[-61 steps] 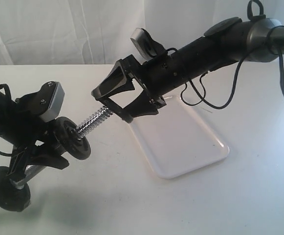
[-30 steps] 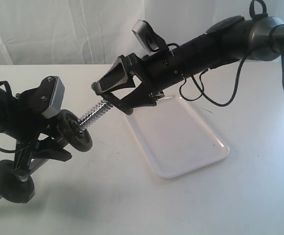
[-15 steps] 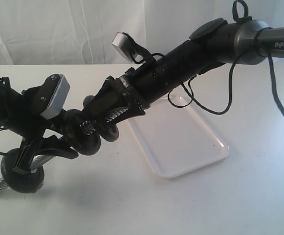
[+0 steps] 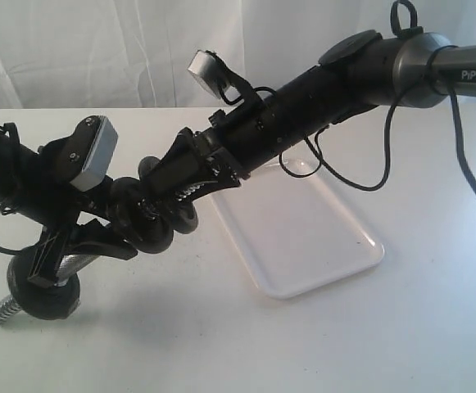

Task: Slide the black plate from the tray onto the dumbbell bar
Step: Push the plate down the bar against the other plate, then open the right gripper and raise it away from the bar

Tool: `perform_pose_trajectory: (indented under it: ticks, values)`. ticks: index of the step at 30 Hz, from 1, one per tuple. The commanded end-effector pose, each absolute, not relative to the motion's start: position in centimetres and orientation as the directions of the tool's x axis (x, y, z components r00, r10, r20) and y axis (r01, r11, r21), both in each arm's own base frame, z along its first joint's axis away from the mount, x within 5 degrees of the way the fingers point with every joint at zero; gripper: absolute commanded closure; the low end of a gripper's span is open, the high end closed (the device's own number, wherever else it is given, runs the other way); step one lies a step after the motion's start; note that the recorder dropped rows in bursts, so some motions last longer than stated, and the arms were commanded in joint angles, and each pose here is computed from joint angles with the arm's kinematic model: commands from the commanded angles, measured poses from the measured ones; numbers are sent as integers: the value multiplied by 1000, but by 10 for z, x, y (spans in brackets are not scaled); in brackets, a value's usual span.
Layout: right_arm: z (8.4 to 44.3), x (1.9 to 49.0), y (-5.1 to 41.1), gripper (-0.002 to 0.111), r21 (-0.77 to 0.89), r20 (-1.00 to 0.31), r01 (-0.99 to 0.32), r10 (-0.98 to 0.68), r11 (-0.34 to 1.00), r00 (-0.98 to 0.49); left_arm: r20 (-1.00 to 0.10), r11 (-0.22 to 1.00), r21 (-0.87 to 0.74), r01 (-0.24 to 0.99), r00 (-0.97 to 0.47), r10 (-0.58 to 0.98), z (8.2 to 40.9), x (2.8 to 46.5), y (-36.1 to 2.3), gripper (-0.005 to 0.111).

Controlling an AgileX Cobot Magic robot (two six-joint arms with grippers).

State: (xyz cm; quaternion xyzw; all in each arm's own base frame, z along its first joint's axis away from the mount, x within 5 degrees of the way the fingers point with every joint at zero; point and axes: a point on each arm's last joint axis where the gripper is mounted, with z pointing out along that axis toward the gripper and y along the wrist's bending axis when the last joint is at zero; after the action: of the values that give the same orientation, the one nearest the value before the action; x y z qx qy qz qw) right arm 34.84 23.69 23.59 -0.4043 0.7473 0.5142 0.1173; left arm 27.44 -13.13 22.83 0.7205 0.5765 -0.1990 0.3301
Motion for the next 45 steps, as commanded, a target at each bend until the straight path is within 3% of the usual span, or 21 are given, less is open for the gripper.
perform_pose_trajectory:
  ticks: [1,2,5,7,18,20,22,25,28,33,39,45]
  values:
    - [280,364,250,61,776,-629,-631,-68,6,-774,-992,267,122,956,111,58,309,283,-159,107]
    - [279,364,250,45,777,-628,-630,-70,7,-775,-992,267,122,956,111,58,309,283,-159,107]
    - [280,365,250,14,776,-629,-631,-69,6,-774,-992,267,120,956,109,58,309,283,-159,107]
    - [281,365,250,5,768,-638,-640,-77,9,-766,-992,268,120,956,108,59,309,283,-159,107]
    - [307,379,235,5,680,-729,-732,-70,39,-681,-991,306,122,944,99,87,307,287,-158,107]
    - [313,382,227,11,658,-747,-750,-66,69,-661,-990,322,123,939,95,99,306,289,-157,107]
    - [317,382,220,25,636,-762,-765,-74,99,-643,-989,352,125,928,87,122,304,292,-156,107]
    - [317,384,209,60,596,-770,-778,-133,200,-624,-987,388,121,914,69,145,302,295,-154,107]
    - [311,386,201,107,598,-731,-747,-185,289,-657,-988,412,98,906,38,151,300,297,-153,107]
    - [307,385,200,108,603,-704,-731,-217,321,-676,-985,445,101,890,25,173,298,300,-152,107]
    - [307,386,200,108,606,-701,-726,-213,325,-681,-974,597,-25,802,-154,166,290,311,-143,107]
    - [307,388,199,108,610,-697,-713,-193,346,-690,-964,664,-57,746,-215,158,288,317,-138,107]
